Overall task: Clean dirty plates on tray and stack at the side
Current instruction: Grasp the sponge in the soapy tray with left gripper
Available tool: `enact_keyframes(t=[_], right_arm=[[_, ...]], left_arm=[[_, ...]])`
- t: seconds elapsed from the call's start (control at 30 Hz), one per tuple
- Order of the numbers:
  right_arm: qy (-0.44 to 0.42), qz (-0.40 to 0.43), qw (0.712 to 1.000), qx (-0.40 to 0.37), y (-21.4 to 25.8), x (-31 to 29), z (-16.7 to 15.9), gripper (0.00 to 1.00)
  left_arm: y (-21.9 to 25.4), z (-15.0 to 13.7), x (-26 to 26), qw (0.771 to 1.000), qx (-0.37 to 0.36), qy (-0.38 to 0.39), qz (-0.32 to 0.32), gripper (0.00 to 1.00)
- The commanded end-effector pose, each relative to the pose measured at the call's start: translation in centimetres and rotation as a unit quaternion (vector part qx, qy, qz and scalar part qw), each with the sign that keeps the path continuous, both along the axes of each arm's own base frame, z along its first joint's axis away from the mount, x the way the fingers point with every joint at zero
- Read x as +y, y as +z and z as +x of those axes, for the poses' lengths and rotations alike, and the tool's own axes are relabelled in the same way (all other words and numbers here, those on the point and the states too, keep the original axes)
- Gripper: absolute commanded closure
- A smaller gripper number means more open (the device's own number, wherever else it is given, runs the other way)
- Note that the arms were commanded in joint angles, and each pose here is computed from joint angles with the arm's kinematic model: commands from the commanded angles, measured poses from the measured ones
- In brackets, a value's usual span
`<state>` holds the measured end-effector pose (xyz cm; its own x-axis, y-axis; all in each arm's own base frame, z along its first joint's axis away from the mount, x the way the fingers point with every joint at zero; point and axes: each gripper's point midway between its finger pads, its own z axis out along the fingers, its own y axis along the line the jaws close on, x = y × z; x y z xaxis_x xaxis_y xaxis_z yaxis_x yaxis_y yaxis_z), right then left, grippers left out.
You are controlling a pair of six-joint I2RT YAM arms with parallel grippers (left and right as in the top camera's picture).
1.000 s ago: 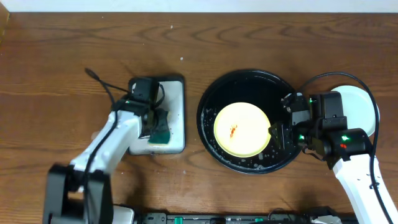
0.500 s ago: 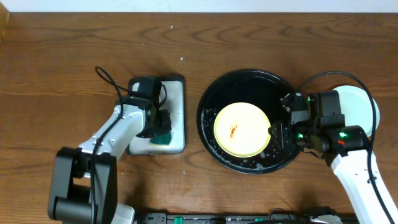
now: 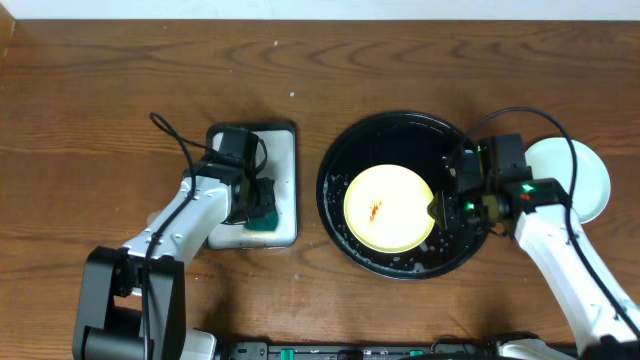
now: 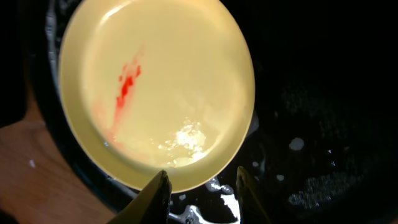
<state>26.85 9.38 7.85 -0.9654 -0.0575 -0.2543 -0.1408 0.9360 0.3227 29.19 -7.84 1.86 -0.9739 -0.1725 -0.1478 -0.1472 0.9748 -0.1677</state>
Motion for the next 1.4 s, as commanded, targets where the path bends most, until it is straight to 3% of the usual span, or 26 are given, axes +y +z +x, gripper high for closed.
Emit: enact_keyframes(t=[0.0, 0.27, 0.47, 0.53, 0.6, 0.7, 0.83, 0.9, 0.97, 1.17, 1.37], right_arm=[[0.0, -0.003, 1.0, 0.013, -0.8, 0.3, 0.2, 0.67], [0.0, -0.005, 1.0, 0.026, -2.2, 0.3, 0.7, 0.68], [0.0, -0.006, 1.0, 0.027, -2.3, 0.3, 0.6, 0.68], [0.0, -0.006, 1.0, 0.028, -2.3, 0.3, 0.5, 0.68], [0.0, -0.006, 1.0, 0.028, -2.3, 0.3, 0.5, 0.67], [0.0, -0.005, 1.0, 0.027, -2.3, 0.4, 0.6, 0.66], [0.0, -0.006, 1.0, 0.026, -2.3, 0.3, 0.6, 0.64], [-0.002, -0.014, 1.0, 0.025, -2.4, 0.1, 0.7, 0.64], [-0.006, -0.027, 0.999, 0.023, -2.5, -0.4, 0.8, 0.64], [-0.01, -0.036, 0.999, 0.008, -2.4, -0.7, 1.6, 0.65], [-0.01, -0.036, 0.999, 0.0, -3.5, -0.5, 2.7, 0.67]], left_arm=[[-0.3, -0.6, 0.0, 0.999, 0.01, -0.033, 0.004, 0.92], [6.1, 0.6, -0.3, 0.999, -0.012, -0.046, 0.004, 0.93], [6.7, 0.0, -0.3, 0.999, -0.011, -0.049, 0.005, 0.93], [5.7, -0.5, -0.1, 0.999, 0.0, -0.049, 0.007, 0.58], [4.2, -0.7, -0.1, 0.999, 0.007, -0.045, 0.007, 0.48], [1.6, -0.8, -0.1, 0.999, 0.015, -0.035, 0.006, 0.46], [-1.0, -1.3, 0.0, 0.999, 0.037, -0.027, 0.009, 0.47], [-1.8, -1.4, 0.0, 0.998, 0.048, -0.027, 0.01, 0.61], [-2.3, -1.6, 0.1, 0.998, 0.057, -0.028, 0.012, 0.92], [1.1, -0.8, -0.1, 0.998, 0.046, -0.028, 0.01, 0.93], [7.8, 0.8, -2.0, 0.998, -0.022, -0.05, -0.013, 0.93]])
